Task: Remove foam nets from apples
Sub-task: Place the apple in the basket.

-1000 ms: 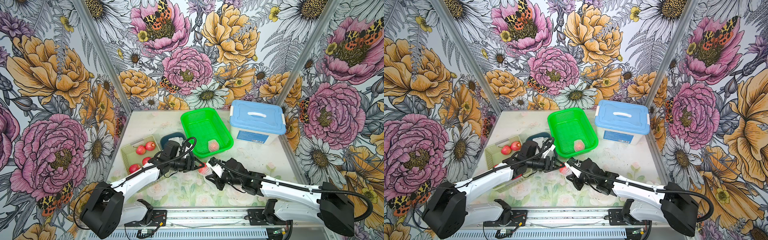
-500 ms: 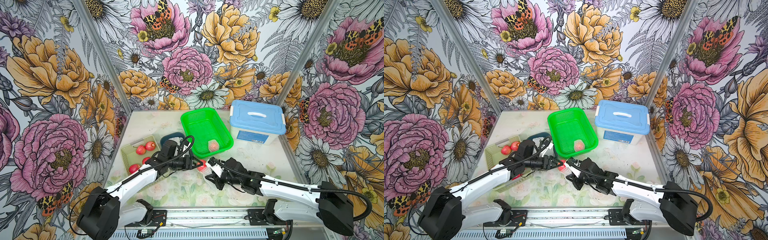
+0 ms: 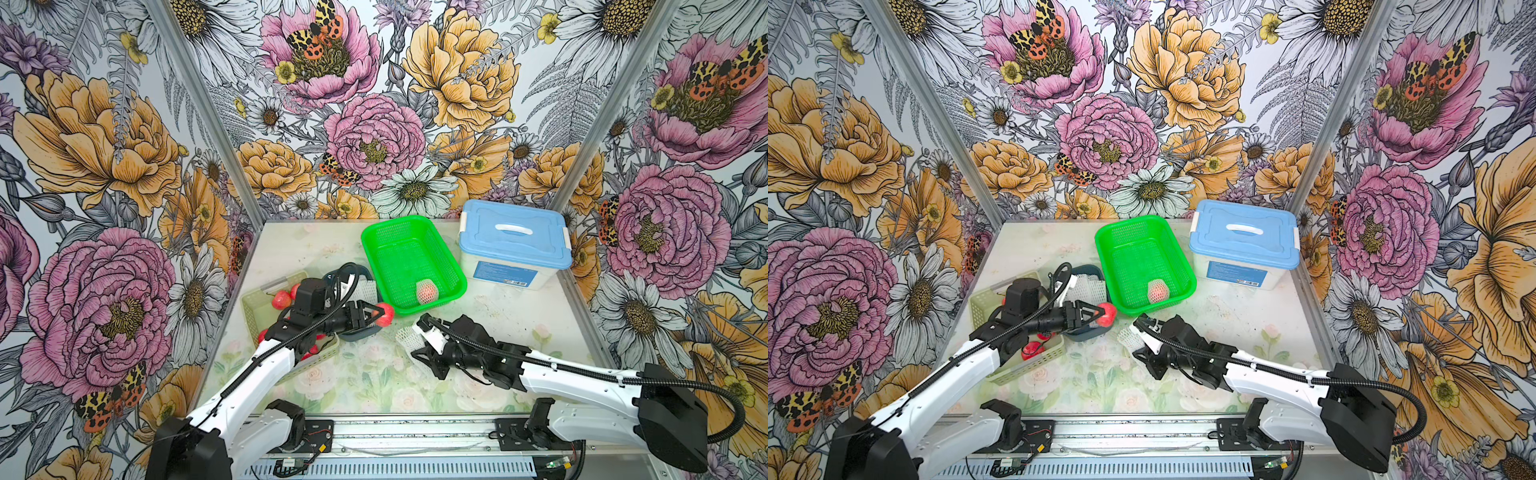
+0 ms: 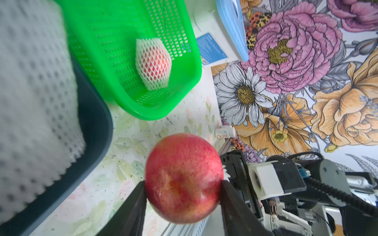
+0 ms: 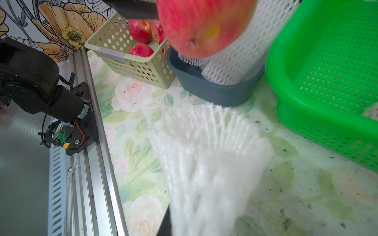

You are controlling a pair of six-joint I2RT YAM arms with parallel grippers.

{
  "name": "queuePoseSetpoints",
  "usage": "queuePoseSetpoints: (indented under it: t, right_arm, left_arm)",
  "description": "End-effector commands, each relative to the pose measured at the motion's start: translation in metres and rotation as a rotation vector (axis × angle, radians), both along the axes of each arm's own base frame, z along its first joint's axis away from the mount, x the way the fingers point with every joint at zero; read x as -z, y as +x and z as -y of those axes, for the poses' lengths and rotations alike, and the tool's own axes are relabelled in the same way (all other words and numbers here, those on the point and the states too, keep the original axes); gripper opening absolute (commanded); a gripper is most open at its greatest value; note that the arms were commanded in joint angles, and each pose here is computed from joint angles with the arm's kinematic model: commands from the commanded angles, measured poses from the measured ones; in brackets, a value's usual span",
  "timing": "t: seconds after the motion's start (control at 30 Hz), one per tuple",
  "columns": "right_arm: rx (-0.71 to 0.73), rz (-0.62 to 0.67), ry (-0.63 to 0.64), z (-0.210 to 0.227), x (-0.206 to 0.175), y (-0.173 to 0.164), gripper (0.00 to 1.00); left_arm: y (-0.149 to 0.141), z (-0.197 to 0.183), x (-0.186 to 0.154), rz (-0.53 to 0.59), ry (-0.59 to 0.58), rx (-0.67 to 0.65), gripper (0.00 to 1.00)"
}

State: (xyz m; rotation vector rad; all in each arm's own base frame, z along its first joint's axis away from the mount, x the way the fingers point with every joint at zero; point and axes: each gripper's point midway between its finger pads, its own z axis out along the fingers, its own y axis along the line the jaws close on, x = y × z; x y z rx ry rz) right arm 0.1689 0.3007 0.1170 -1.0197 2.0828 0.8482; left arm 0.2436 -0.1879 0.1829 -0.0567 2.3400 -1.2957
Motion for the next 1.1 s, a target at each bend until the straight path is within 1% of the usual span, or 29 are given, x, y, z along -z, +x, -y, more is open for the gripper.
queuePoseSetpoints:
  t: [0.0, 0.1, 0.2, 0.3, 0.47, 0.57, 0.63, 0.7, 0.8, 0.97, 1.07]
  right_arm:
    - [0.018, 0.023, 0.002, -0.001, 0.002, 0.008, 0.15]
    - [0.082, 0.041, 0.013, -0.004, -0.008, 0.026, 0.15]
    - [0.076, 0.047, 0.038, -0.020, -0.026, 0.038, 0.16]
    - [0.072, 0.051, 0.022, -0.037, -0.036, 0.052, 0.16]
    - [0.112, 0.062, 0.017, -0.063, -0.046, 0.082, 0.16]
    - [0.129, 0.048, 0.036, -0.084, -0.051, 0.099, 0.16]
    - [0.141, 0.032, 0.055, -0.098, -0.053, 0.110, 0.16]
    - [0.149, 0.019, 0.073, -0.114, -0.055, 0.122, 0.16]
    - [0.152, -0.002, 0.077, -0.131, -0.054, 0.134, 0.16]
    - [0.124, -0.021, 0.104, -0.151, -0.058, 0.142, 0.16]
    - [0.128, -0.044, 0.103, -0.160, -0.050, 0.150, 0.17]
  left_arm:
    - [0.006, -0.046, 0.008, -0.019, 0.078, -0.203, 0.56]
    - [0.007, -0.083, 0.008, -0.029, 0.119, -0.364, 0.56]
    - [0.005, -0.116, 0.014, -0.064, 0.179, -0.527, 0.56]
    - [0.003, -0.140, 0.022, -0.108, 0.204, -0.641, 0.56]
    - [0.001, -0.164, 0.041, -0.189, 0.254, -0.758, 0.56]
    - [0.004, -0.174, 0.047, -0.212, 0.280, -0.795, 0.56]
    - [0.007, -0.180, 0.047, -0.210, 0.305, -0.812, 0.58]
    - [0.011, -0.185, 0.046, -0.212, 0.329, -0.821, 0.67]
    - [0.018, -0.189, 0.040, -0.206, 0.345, -0.820, 0.75]
    - [0.026, -0.187, 0.029, -0.184, 0.346, -0.794, 0.84]
    - [0.034, -0.180, 0.014, -0.127, 0.316, -0.751, 0.89]
